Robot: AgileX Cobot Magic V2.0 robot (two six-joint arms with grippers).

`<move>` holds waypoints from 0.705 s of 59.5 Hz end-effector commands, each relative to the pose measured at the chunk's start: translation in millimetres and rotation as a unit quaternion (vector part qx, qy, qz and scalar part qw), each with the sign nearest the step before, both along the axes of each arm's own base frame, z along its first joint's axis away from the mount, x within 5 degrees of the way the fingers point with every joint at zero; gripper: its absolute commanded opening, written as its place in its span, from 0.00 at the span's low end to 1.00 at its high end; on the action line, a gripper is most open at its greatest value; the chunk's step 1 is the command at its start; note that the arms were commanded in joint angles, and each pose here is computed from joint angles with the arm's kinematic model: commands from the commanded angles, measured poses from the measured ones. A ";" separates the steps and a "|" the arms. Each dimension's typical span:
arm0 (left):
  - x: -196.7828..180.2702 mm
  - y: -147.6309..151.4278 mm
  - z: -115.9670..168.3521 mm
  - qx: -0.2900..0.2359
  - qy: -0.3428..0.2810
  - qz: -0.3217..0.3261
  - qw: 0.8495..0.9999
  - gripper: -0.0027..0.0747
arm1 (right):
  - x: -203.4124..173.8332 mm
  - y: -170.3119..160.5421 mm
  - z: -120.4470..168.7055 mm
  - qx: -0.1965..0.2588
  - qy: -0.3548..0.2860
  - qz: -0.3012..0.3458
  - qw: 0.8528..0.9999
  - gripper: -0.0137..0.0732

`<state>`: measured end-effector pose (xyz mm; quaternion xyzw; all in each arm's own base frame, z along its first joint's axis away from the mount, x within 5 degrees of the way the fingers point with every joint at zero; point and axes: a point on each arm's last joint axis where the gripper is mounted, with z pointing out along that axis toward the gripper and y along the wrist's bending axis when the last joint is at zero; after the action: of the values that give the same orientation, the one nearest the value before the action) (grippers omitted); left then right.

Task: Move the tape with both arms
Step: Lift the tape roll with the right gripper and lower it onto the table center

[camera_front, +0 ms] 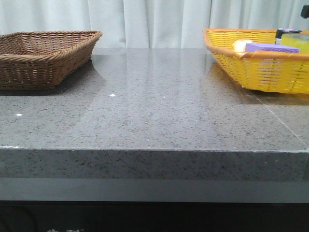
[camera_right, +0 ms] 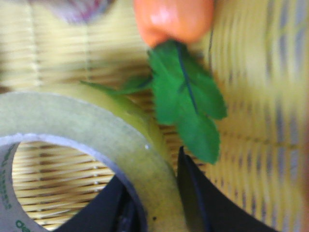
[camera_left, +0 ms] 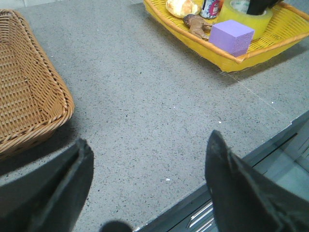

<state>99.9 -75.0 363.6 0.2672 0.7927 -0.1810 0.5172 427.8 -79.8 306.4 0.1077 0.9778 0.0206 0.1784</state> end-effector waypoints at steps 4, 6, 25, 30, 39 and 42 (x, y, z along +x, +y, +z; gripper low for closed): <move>1.4 -2.4 16.1 -0.033 -0.038 -0.003 0.999 0.67 | -29.7 11.5 63.1 -0.004 -0.041 0.016 0.999 0.32; 1.4 -2.4 16.1 -0.033 -0.038 -0.003 0.999 0.67 | -32.8 15.4 70.5 -0.005 -0.051 0.020 0.998 0.32; 1.4 -2.4 16.1 -0.033 -0.038 -0.003 0.999 0.67 | -58.5 88.0 115.0 -0.007 -0.113 0.110 0.987 0.32; 1.4 -2.4 16.1 -0.033 -0.038 -0.003 0.999 0.67 | -63.6 115.7 120.8 -0.003 -0.125 0.147 0.981 0.32; 1.4 -2.4 16.1 -0.033 -0.038 -0.003 0.999 0.67 | -72.1 172.5 123.4 0.007 -0.142 0.222 0.965 0.32; 1.4 -2.4 16.1 -0.033 -0.038 -0.003 0.999 0.67 | -74.8 193.5 122.9 0.012 -0.151 0.248 0.957 0.32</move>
<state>99.9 -75.0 363.6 0.2672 0.7927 -0.1810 0.5172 377.0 94.4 396.8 -0.1082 0.9538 0.0701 0.2713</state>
